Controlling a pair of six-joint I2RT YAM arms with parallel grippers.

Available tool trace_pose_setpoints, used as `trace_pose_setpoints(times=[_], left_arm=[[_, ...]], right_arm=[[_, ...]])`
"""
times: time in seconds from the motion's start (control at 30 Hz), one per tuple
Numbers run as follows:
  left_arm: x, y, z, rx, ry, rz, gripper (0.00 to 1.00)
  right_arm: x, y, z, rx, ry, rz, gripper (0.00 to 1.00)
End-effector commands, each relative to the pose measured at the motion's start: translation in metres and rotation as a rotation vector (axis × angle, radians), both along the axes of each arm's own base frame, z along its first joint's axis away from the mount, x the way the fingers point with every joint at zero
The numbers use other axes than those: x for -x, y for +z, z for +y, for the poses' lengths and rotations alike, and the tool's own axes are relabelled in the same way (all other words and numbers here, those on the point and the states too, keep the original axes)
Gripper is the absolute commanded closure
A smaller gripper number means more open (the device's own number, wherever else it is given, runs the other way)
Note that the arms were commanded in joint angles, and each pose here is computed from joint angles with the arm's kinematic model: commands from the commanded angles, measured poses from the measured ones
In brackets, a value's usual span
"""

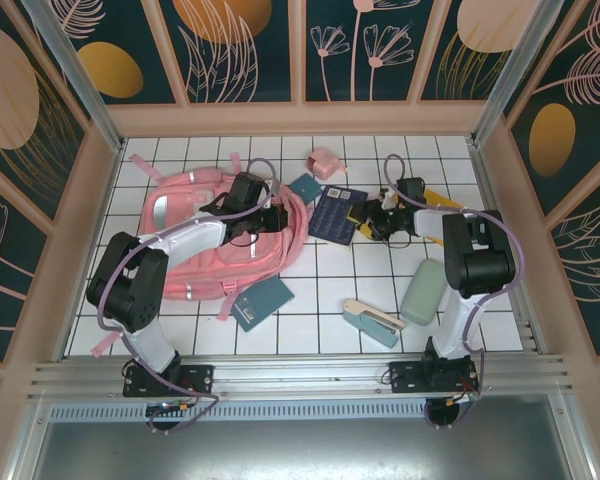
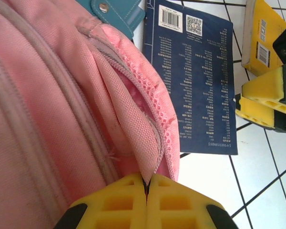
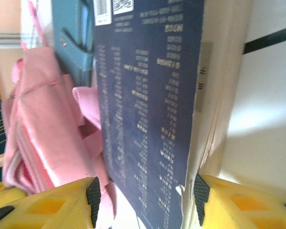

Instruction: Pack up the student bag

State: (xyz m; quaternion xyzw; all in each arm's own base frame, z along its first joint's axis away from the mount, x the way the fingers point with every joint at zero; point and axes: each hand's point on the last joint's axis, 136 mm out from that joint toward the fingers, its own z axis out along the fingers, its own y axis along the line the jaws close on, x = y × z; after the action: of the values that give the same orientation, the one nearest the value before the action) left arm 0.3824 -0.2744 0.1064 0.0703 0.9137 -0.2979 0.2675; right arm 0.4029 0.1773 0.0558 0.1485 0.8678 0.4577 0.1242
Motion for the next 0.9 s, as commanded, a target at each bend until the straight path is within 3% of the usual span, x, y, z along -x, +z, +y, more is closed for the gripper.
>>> trace_pose_setpoints(times=[0.0,0.23,0.53,0.7,0.87], left_arm=[[0.0,0.001,-0.011,0.0,-0.019,0.002,1.0],[0.01,-0.011,-0.017,-0.014,-0.04,0.025,1.0],[0.01,-0.004,-0.013,-0.02,-0.033,0.01,1.0],[0.009,0.011,-0.009,-0.031,-0.017,-0.024,1.0],[0.006,0.028,-0.003,-0.048,-0.001,-0.066,1.0]], right_arm=[[-0.005,0.024,0.013,-0.152,0.02,-0.061,0.47],[-0.012,0.029,0.024,-0.175,0.019,-0.08,0.58],[-0.031,-0.003,0.035,-0.023,0.008,-0.023,0.67],[-0.032,-0.009,0.025,0.057,-0.023,-0.007,0.56],[-0.033,-0.006,0.016,0.11,-0.054,-0.007,0.59]])
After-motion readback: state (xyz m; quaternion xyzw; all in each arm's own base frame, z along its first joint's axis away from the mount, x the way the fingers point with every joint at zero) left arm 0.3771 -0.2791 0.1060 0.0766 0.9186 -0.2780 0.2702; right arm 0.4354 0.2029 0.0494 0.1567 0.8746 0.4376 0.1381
